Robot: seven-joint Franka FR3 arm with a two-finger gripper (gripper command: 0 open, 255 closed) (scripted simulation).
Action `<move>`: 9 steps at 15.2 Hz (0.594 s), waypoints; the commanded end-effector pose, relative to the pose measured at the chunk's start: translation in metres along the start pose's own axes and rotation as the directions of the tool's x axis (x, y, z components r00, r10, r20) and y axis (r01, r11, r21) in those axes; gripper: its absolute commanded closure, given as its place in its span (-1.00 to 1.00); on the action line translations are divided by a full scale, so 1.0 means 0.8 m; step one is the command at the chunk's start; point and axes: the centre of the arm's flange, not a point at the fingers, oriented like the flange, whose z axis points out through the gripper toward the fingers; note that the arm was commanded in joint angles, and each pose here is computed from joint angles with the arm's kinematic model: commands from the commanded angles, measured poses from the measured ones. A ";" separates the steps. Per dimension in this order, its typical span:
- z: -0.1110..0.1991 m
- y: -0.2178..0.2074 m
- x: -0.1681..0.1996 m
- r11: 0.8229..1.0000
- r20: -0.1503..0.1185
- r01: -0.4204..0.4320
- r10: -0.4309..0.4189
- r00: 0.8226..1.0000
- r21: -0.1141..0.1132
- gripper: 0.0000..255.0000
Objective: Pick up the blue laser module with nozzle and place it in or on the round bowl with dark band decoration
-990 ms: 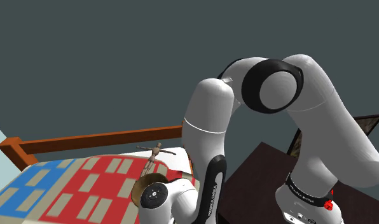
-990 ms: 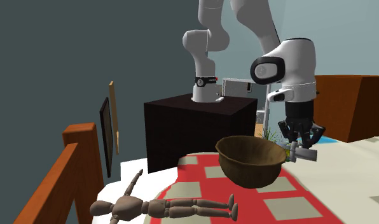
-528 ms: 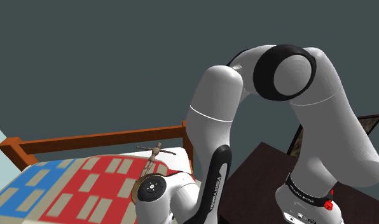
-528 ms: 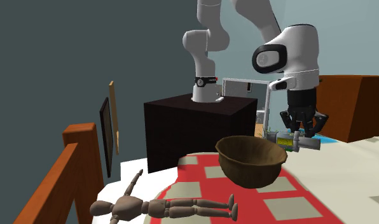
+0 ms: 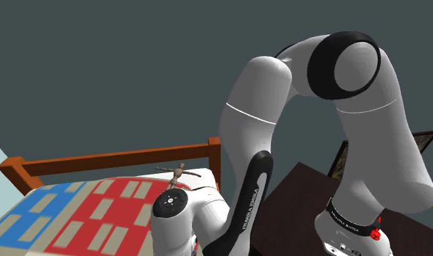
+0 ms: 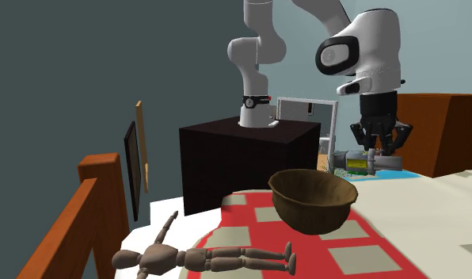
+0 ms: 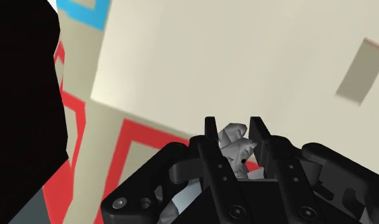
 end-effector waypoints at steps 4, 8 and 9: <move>-0.034 -0.002 -0.004 1.000 0.000 0.000 0.000 1.000 0.000 1.00; -0.060 -0.005 -0.007 1.000 0.000 0.000 0.000 1.000 0.000 1.00; -0.066 -0.005 -0.007 1.000 0.000 0.000 0.000 1.000 0.000 1.00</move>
